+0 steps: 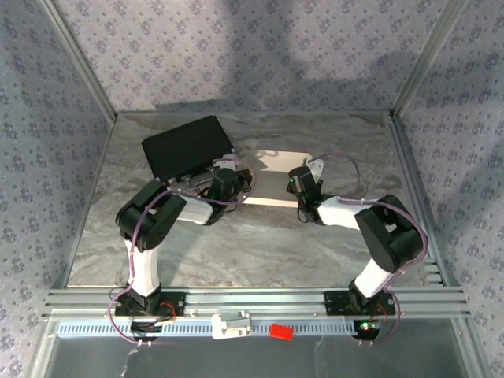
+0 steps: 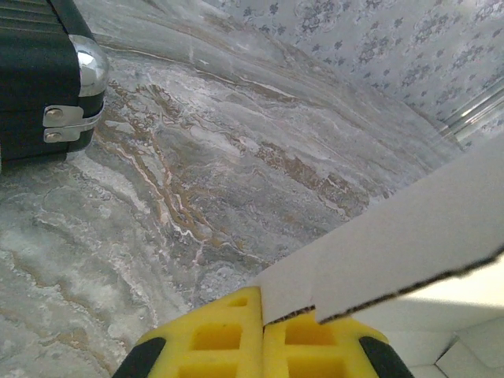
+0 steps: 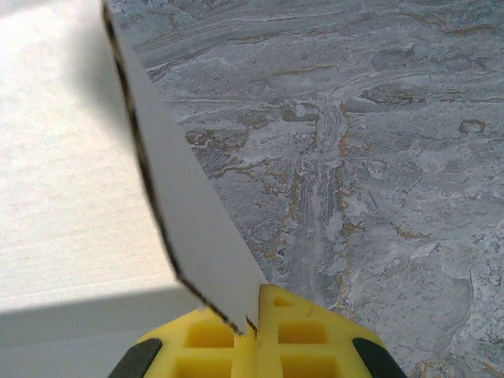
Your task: Fold the paper box
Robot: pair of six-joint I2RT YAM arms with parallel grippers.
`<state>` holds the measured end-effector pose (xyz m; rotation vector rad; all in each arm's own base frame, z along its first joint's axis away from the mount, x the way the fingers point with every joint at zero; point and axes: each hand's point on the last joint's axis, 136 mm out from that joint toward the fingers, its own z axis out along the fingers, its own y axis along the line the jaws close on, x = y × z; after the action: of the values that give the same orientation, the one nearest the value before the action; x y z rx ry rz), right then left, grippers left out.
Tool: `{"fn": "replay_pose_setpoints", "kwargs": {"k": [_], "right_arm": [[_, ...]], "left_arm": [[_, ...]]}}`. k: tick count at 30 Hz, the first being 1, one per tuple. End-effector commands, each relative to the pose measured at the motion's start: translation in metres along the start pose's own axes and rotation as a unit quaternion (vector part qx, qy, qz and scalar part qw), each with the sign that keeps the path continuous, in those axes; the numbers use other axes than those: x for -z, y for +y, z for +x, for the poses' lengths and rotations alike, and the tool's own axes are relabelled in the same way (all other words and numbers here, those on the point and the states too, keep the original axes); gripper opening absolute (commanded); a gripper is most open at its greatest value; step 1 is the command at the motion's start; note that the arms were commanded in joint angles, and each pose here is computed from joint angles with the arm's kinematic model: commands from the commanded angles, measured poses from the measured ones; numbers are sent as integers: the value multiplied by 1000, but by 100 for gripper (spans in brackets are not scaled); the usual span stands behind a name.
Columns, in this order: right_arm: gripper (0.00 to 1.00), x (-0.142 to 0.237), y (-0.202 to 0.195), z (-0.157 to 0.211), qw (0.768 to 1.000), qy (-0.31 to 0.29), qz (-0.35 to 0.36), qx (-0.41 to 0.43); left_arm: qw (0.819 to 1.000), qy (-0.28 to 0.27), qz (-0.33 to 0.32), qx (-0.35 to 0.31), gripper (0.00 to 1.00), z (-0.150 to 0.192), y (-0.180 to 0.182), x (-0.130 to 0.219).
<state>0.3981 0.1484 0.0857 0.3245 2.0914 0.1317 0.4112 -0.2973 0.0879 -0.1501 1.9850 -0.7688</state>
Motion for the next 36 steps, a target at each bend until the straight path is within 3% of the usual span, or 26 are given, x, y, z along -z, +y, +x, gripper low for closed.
{"fn": "replay_pose_setpoints", "kwargs": {"k": [1,4,10,15,19,24,30,36], "right_arm": [[1,8,11,43,996,73,-31,38],[10,14,8,31,997,67,-17,38],[46,34,0,-7,997,74,-1,-26],[61,60,-5,-16,988,116,-3,-101],[67,80,-3,-5,973,158,-18,-165],[77,100,-8,0,967,176,-16,-185],[78,102,-11,-25,969,175,-20,-172],[76,129,-12,-53,973,162,-13,-162]], "left_arm": [[996,89,17,-1,0,58,-5,4],[995,98,10,-18,0,59,-4,5],[991,118,0,-62,0,61,-2,7],[986,136,-10,-94,0,64,0,8],[984,140,-14,-107,0,62,0,9],[983,143,-18,-110,0,60,-2,8],[982,150,-29,-113,0,58,-3,7],[979,157,-35,-127,0,61,-4,7]]}}
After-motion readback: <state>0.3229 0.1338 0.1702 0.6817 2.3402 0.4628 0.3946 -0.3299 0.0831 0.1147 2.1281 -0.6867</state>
